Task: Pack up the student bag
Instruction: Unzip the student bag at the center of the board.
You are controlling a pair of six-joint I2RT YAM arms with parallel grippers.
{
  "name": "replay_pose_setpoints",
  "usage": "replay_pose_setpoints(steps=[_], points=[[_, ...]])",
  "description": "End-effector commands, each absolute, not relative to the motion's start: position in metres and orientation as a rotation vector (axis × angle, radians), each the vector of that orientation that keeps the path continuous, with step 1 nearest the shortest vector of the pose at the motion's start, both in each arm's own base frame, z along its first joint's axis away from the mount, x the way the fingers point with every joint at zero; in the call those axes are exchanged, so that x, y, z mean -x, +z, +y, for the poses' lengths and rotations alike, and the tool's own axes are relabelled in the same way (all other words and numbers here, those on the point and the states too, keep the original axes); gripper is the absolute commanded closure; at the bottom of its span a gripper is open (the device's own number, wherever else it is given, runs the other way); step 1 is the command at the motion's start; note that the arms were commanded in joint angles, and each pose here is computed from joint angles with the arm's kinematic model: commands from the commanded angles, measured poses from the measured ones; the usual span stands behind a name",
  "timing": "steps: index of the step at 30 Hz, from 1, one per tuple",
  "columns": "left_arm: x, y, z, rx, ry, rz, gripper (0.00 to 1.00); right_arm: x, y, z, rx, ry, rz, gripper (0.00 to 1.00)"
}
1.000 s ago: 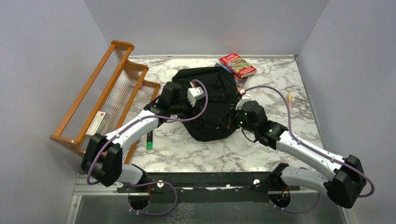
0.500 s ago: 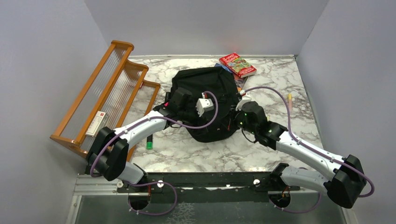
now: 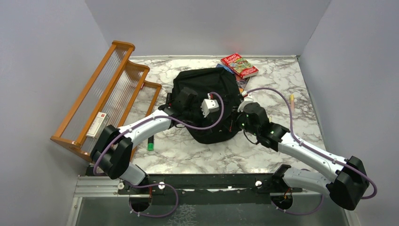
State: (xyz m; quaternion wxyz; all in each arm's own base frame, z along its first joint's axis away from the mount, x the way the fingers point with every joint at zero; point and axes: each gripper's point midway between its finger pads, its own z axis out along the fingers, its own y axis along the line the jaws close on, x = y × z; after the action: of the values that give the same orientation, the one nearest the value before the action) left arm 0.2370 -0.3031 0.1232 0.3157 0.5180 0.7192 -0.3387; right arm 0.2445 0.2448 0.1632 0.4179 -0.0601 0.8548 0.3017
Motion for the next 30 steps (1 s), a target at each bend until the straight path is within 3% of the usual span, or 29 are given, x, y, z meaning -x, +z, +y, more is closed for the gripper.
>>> replay_pose_setpoints(steps=[1, 12, 15, 30], points=[[-0.25, 0.127, -0.312, -1.367, -0.839, 1.878, 0.32, -0.248, 0.171, 0.245, 0.126, 0.768, 2.102, 0.99], [-0.251, 0.137, -0.314, -1.3, -0.853, 1.907, 0.89, -0.258, 0.165, 0.222, 0.007, 0.622, 2.125, 1.0], [-0.246, 0.141, -0.312, -1.279, -0.864, 1.906, 1.0, -0.268, 0.163, 0.207, -0.058, 0.507, 2.13, 0.99], [-0.239, 0.138, -0.28, -1.177, -0.731, 1.952, 1.0, -0.327, 0.172, 0.169, -0.208, 0.334, 2.065, 1.0]])
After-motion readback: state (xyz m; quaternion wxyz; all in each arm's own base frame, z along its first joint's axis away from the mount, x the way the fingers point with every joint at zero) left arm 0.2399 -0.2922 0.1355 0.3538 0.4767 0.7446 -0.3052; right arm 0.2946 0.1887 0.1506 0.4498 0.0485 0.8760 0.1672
